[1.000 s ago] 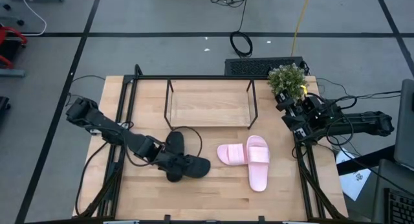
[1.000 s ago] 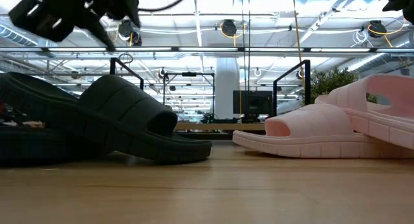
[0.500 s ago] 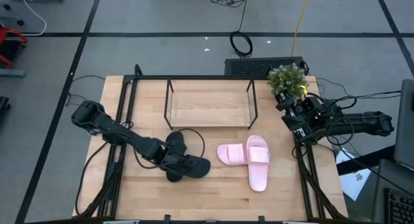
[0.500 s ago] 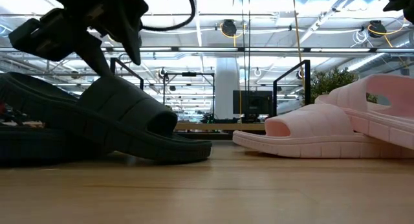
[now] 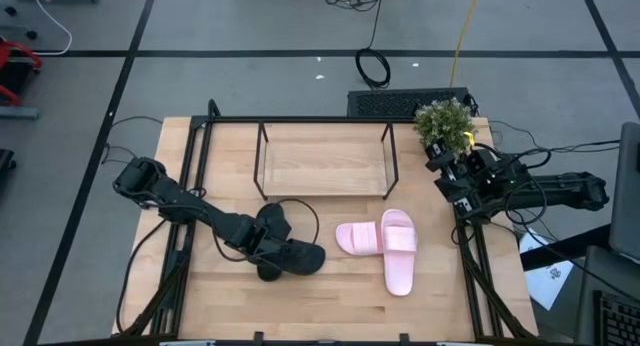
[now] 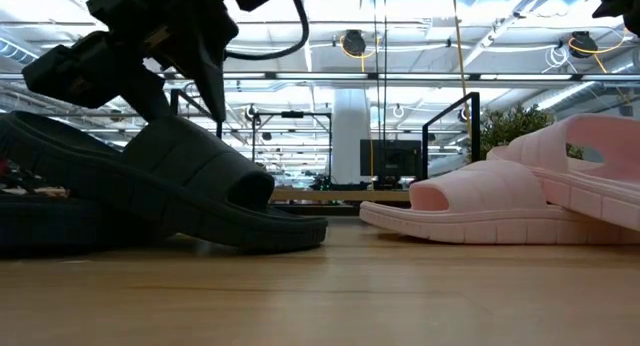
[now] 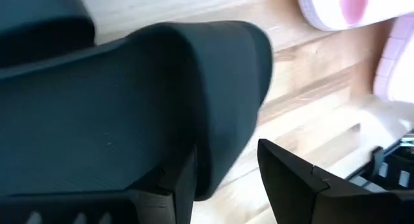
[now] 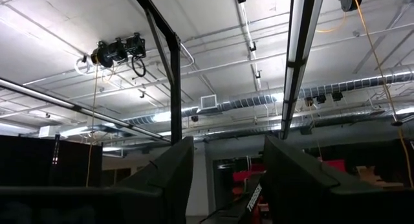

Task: Pick and place slides into the shelf
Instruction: Put the right black slide on the shelf

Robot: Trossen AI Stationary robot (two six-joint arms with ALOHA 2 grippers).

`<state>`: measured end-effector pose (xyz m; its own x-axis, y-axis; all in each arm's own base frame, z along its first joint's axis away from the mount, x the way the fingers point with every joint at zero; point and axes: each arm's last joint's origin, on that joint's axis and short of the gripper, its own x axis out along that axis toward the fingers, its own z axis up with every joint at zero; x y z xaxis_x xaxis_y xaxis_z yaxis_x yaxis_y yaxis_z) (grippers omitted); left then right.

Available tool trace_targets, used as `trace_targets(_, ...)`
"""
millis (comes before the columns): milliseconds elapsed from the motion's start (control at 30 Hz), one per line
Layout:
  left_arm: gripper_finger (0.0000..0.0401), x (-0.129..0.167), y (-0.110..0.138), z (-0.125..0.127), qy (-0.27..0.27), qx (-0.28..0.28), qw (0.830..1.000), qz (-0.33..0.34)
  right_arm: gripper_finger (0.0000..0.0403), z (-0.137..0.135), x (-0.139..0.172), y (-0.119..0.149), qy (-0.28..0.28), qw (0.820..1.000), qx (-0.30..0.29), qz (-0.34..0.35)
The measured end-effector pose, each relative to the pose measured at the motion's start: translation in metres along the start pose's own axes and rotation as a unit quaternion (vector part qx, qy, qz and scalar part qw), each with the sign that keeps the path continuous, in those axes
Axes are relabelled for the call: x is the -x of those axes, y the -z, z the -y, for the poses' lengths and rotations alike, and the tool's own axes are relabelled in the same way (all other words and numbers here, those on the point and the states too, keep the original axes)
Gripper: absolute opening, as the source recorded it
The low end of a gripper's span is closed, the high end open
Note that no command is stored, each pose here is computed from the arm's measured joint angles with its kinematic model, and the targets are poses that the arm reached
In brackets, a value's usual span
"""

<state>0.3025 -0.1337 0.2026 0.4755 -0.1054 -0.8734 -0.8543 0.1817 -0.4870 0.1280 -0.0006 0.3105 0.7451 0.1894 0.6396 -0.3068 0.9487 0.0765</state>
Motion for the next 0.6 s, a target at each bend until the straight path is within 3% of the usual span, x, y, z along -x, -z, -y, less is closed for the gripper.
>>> trace_targets(267,0.0159,-0.001,-0.001,-0.001,-0.004,-0.002,1.0,0.01,0.0178,0.0,0.0,0.001,0.002,1.0,-0.001,-0.005)
trace_targets(600,0.0159,-0.026,0.001,0.001,-0.002,-0.004,1.0,0.003,0.0178,0.0,0.0,0.001,0.002,1.0,-0.002,-0.007)
